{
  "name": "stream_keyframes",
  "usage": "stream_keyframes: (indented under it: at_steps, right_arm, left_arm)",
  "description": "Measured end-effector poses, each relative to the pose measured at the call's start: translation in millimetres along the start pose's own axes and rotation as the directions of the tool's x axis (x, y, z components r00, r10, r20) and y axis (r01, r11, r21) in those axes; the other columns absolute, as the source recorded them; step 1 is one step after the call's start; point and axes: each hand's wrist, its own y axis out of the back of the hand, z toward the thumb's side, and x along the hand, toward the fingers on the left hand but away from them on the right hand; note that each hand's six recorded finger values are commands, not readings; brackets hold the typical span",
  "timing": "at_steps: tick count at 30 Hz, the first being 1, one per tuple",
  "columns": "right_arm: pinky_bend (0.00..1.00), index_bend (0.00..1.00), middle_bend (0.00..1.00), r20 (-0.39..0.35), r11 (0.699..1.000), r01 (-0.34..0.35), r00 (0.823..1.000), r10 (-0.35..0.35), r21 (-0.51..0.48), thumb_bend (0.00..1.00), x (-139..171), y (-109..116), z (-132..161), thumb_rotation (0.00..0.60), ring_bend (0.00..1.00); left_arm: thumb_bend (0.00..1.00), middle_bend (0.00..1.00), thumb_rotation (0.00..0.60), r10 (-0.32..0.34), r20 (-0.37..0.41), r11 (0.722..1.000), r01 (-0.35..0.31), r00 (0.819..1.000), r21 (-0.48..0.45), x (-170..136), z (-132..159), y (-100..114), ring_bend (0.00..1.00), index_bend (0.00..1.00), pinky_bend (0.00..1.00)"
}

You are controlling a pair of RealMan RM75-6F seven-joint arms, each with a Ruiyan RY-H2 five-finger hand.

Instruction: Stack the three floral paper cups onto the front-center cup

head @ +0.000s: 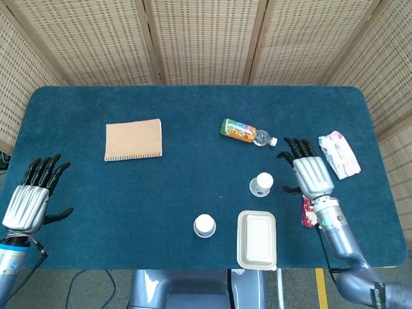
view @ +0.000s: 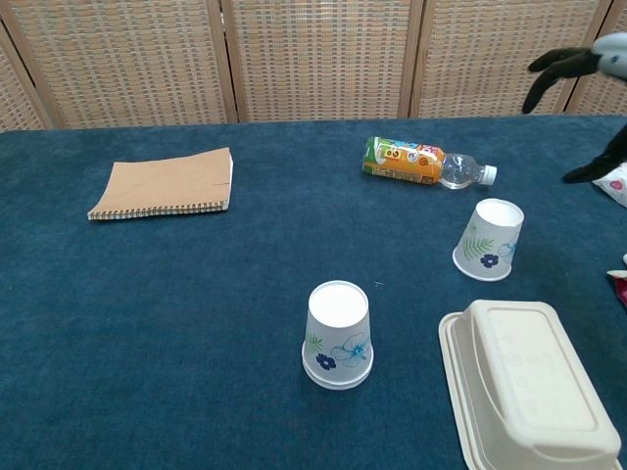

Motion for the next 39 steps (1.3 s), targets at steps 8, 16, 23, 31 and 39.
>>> stream_keyframes:
  at_steps: [8, 16, 23, 31, 39]
  right_arm:
    - [0.0, 0.33, 0.13, 0.036, 0.995, -0.098, 0.995, 0.098, 0.015, 0.39, -35.0, -36.1, 11.8, 0.6, 0.0]
    - [0.0, 0.33, 0.12, 0.072, 0.988, -0.148, 0.987, 0.145, 0.038, 0.41, -34.9, -54.8, 1.8, 0.6, 0.0]
    - [0.0, 0.32, 0.1, 0.068, 0.99, -0.136, 0.989, 0.133, 0.038, 0.41, -27.7, -47.2, 3.9, 0.6, 0.0]
    - [0.0, 0.32, 0.08, 0.079, 0.982, -0.179, 0.981, 0.174, 0.053, 0.4, -16.5, -52.3, 3.8, 0.6, 0.0]
    - [0.0, 0.31, 0.08, 0.094, 0.979, -0.199, 0.976, 0.195, 0.038, 0.4, -19.9, -61.2, 2.9, 0.6, 0.0]
  left_arm:
    - [0.1, 0.0, 0.6, 0.005, -0.006, 1.0, -0.005, 1.0, -0.021, 0.5, -4.8, 2.5, 0.0, 0.11, 0.0]
    - [0.11, 0.0, 0.6, 0.008, -0.005, 0.999, -0.008, 1.0, -0.034, 2.8, -7.2, 3.1, 0.0, 0.12, 0.0]
    - [0.1, 0.0, 0.6, 0.007, 0.001, 0.999, -0.007, 1.0, -0.038, 2.7, -5.9, 3.0, 0.0, 0.12, 0.0]
    - [0.11, 0.0, 0.6, 0.011, 0.014, 0.999, -0.01, 1.0, -0.044, 0.8, -3.1, 4.3, 0.0, 0.12, 0.0]
    - [0.11, 0.0, 0.6, 0.009, 0.017, 0.999, -0.008, 1.0, -0.05, 1.2, -2.4, 4.1, 0.0, 0.13, 0.0]
